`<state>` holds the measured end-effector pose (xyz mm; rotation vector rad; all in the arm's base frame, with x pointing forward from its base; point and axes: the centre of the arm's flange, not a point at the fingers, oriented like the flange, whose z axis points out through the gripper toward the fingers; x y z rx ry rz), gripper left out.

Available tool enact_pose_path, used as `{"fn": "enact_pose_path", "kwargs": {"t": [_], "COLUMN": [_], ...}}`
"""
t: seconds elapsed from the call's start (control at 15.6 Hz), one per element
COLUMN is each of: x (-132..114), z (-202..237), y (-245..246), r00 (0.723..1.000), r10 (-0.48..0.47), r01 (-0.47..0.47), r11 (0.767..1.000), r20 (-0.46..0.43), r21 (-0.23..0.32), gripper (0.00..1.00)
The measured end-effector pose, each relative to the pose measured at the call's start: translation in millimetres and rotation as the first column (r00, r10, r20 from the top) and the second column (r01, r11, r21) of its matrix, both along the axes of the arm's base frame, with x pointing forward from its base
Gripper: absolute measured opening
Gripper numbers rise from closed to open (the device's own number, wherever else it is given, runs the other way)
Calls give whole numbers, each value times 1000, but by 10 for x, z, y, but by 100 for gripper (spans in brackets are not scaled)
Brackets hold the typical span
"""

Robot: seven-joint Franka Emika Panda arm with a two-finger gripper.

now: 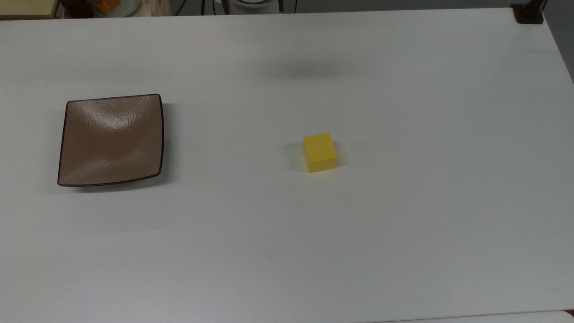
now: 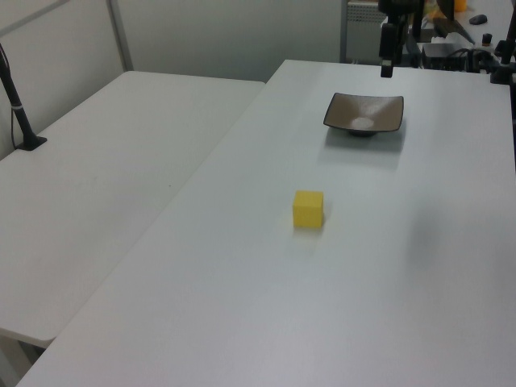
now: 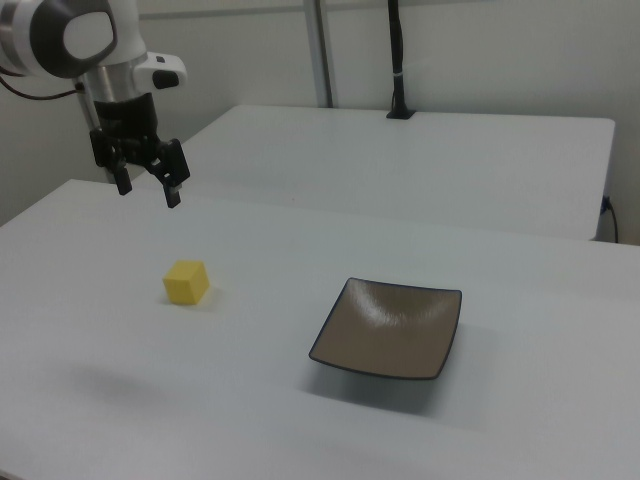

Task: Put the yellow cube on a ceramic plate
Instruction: 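Move the open gripper over the yellow cube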

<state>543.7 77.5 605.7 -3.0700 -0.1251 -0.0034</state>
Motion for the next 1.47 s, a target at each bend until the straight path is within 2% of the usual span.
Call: {"fn": "enact_pose_path", "kwargs": {"t": [1.03,1.22,1.47], "x": [105,248,588], "z": [60,100,-31], "y": [26,144,390], "r00": [999,998,997], "r10": [-1,16,47], "r01": [0,-16,-49], "r11": [1000,1000,999], "r20": [49,65,67], "r21": [7,12,16], "gripper": [100,100,100]}}
